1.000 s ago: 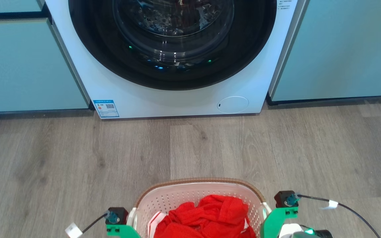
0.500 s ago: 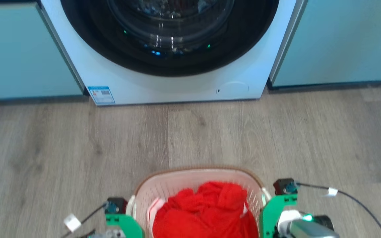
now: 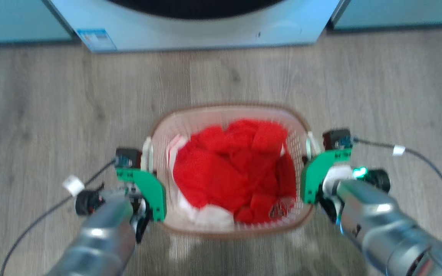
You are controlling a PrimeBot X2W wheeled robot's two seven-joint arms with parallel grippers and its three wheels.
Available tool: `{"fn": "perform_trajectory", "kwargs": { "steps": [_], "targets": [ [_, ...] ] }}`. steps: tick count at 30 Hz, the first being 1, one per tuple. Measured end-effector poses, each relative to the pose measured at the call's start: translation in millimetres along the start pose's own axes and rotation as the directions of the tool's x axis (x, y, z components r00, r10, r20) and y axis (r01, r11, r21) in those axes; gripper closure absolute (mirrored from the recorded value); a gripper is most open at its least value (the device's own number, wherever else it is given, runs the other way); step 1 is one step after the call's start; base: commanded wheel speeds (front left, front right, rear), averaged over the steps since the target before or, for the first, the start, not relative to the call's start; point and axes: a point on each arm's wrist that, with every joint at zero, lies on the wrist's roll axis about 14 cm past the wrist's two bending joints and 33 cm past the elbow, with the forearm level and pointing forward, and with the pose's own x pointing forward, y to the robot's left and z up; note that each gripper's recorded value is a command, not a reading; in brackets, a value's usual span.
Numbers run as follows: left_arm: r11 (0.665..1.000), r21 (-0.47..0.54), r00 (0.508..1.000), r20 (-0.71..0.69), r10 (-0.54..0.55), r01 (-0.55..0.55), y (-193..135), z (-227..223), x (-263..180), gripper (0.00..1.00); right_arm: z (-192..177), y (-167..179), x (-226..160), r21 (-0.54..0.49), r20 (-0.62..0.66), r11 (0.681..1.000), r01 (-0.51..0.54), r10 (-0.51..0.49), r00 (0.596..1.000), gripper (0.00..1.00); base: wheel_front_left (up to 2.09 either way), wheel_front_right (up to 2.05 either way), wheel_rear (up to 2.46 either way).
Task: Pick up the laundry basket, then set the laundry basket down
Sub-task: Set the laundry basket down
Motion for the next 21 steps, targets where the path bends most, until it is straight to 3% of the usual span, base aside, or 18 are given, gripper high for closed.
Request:
{"fn": "perform_trajectory", "kwargs": {
  "steps": [9,21],
  "targets": [
    [1.000,0.013,1.000,0.020,0.014,-0.014,19,25,58,1.00,19,-21,64,0.018,0.006,1.000,0.001,-0.001,1.000,1.00,0.00,0.00,0.00],
    [1.000,0.003,0.998,-0.054,0.028,-0.027,36,-6,113,1.00,-22,-45,125,0.044,-0.076,0.999,0.001,0.002,0.997,1.00,0.00,0.00,0.00]
  ]
}}
